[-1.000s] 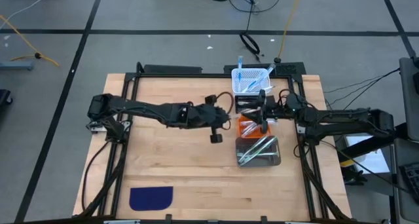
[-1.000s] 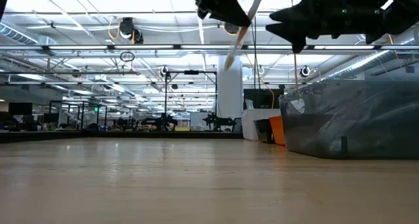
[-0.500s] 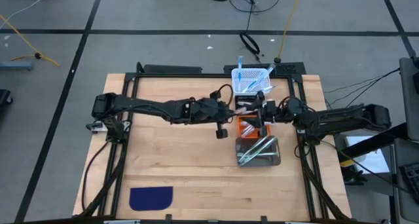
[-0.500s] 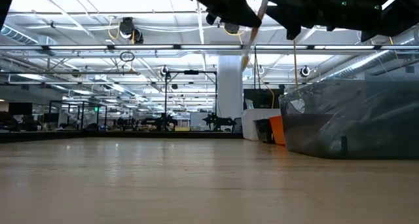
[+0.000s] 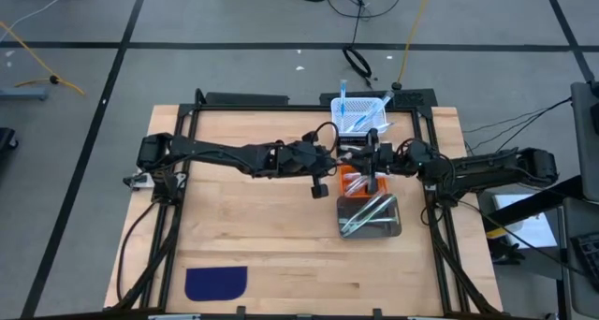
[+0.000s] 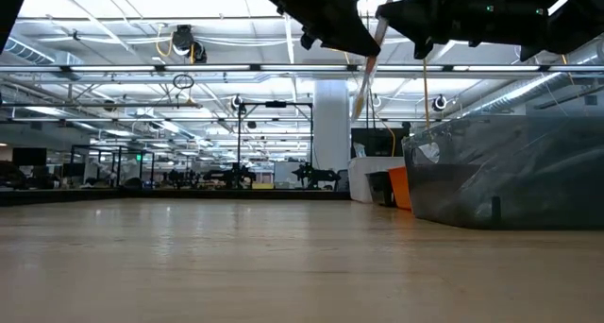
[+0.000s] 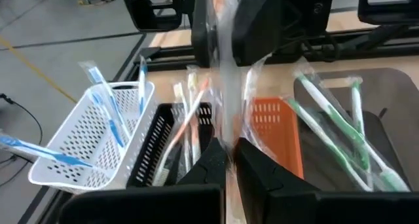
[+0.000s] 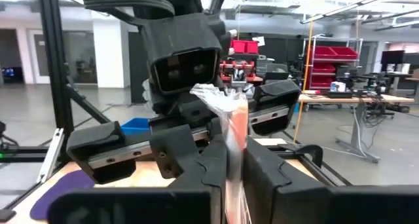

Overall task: Pick & Place Toothbrushes
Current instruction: Put the orange toothbrush into the black bin, then return to Home Position

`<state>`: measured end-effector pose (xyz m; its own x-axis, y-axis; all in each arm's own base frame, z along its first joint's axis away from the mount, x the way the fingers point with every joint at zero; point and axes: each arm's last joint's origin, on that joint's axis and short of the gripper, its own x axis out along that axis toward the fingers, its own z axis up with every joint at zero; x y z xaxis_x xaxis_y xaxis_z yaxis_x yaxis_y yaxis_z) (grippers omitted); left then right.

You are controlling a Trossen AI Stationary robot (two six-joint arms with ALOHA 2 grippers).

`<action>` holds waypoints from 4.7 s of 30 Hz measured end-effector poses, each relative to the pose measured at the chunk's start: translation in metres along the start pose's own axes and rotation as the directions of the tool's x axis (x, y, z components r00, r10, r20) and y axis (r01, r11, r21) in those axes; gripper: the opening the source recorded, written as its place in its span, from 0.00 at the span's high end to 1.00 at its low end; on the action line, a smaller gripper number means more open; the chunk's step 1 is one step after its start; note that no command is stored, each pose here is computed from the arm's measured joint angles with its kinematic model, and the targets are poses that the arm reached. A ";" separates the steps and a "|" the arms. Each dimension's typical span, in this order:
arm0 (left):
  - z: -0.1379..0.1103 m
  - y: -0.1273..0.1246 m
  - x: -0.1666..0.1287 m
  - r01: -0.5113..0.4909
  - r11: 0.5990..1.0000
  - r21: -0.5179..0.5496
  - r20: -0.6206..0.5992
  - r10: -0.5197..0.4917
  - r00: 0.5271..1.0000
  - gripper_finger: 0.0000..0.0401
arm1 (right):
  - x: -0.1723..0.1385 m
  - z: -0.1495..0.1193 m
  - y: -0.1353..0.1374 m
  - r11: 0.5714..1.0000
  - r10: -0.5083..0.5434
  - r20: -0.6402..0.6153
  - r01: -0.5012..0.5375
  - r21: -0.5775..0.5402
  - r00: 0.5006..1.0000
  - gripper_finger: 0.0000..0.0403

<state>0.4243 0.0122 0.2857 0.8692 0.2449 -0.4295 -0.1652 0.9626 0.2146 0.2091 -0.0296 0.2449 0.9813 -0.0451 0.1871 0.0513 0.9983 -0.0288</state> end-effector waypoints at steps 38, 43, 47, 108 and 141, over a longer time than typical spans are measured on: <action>-0.013 0.000 0.000 -0.113 0.992 -0.056 -0.132 0.105 0.986 0.83 | -0.071 -0.056 -0.024 0.846 -0.532 -0.035 0.533 0.022 0.846 0.96; -0.014 0.000 0.002 -0.113 0.992 -0.060 -0.127 0.105 0.986 0.83 | -0.069 -0.063 -0.025 0.837 -0.545 -0.079 0.547 0.015 0.835 0.96; -0.015 -0.001 0.004 -0.113 0.992 -0.059 -0.133 0.104 0.986 0.83 | -0.067 -0.067 -0.026 0.826 -0.560 -0.082 0.563 0.018 0.824 0.96; -0.017 0.002 -0.003 -0.093 0.995 -0.038 -0.182 0.085 0.980 0.83 | -0.063 -0.057 -0.010 0.940 -0.336 -0.010 0.336 0.061 0.942 0.57; -0.167 0.031 -0.141 -0.113 0.940 -0.321 0.151 0.168 0.974 0.83 | -0.116 -0.046 0.003 0.953 -0.296 -0.181 0.304 0.015 0.938 0.67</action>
<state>0.2187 0.0265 0.2069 0.8893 0.3832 -0.2498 -0.4028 0.9148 -0.0309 0.1035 -0.0229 0.1777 0.9386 -0.3449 0.0063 0.3443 0.9378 0.0437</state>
